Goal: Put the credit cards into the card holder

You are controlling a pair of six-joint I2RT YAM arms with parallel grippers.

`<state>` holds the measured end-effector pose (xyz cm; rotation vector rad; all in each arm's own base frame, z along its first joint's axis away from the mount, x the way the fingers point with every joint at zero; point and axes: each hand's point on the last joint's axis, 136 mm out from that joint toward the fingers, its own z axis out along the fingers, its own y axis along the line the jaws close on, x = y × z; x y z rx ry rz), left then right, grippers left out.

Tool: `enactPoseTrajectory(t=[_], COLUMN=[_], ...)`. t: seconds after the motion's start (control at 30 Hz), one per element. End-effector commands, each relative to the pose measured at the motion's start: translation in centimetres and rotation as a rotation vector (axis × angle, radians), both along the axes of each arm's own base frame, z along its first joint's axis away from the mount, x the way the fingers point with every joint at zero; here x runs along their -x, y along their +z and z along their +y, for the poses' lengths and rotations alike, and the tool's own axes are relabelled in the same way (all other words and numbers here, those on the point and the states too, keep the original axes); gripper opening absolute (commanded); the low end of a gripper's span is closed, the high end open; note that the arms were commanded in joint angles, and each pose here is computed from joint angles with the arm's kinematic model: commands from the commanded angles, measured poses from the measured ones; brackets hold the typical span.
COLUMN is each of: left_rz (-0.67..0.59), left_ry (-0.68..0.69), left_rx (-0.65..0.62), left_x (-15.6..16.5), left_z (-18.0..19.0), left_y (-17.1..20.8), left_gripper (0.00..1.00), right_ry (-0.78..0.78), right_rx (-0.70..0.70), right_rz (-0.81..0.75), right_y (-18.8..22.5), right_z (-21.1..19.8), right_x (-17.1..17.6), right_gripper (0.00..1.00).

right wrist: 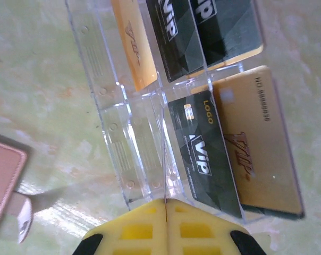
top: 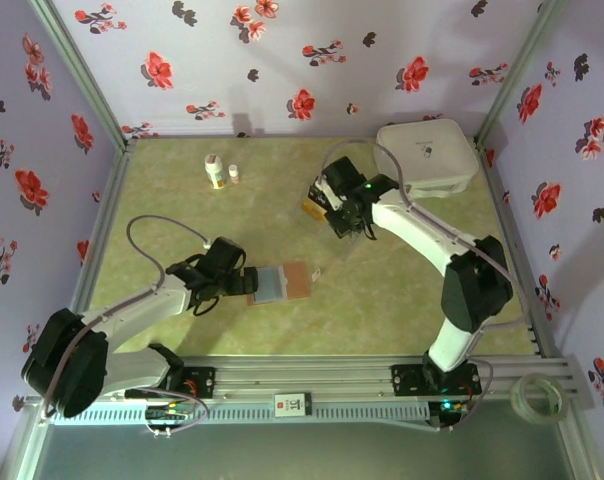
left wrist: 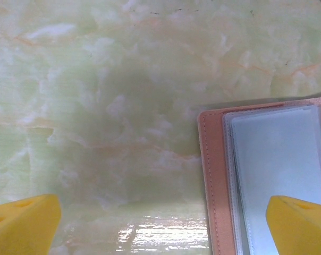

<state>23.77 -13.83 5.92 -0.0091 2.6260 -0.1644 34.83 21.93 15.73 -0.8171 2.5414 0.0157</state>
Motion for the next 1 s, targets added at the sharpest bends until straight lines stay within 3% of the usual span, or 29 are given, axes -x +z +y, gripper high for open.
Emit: enactPoseTrajectory(t=[0.0,0.33,0.4,0.67,0.97], left_rz=[-0.017,-0.007,-0.009,0.001,-0.002], left_ry=[-0.033,-0.083,-0.095,-0.112,-0.124], left_rx=[0.008,-0.001,-0.012,-0.048,-0.073], left_x=[0.1,0.9,0.9,0.7,0.6], left_z=[-0.1,-1.1,-1.2,-1.9,-2.4], left_y=[0.9,1.1,0.9,-0.4,-1.1], left_gripper=[1.00,1.00,1.00,1.00,1.00], right_ry=[-0.033,-0.211,-0.223,-0.224,-0.213], right_rx=[-0.136,-0.752,-0.825,-0.825,-0.796], right_rz=[0.000,0.081,0.101,0.171,0.227], right_y=[2.1,3.1,2.6,-2.0,-5.8], right_z=[0.9,5.7,6.6,9.4,11.5], right_x=[1.3,5.0,6.0,9.1,10.2], right_gripper=[0.00,0.00,0.00,0.00,0.00])
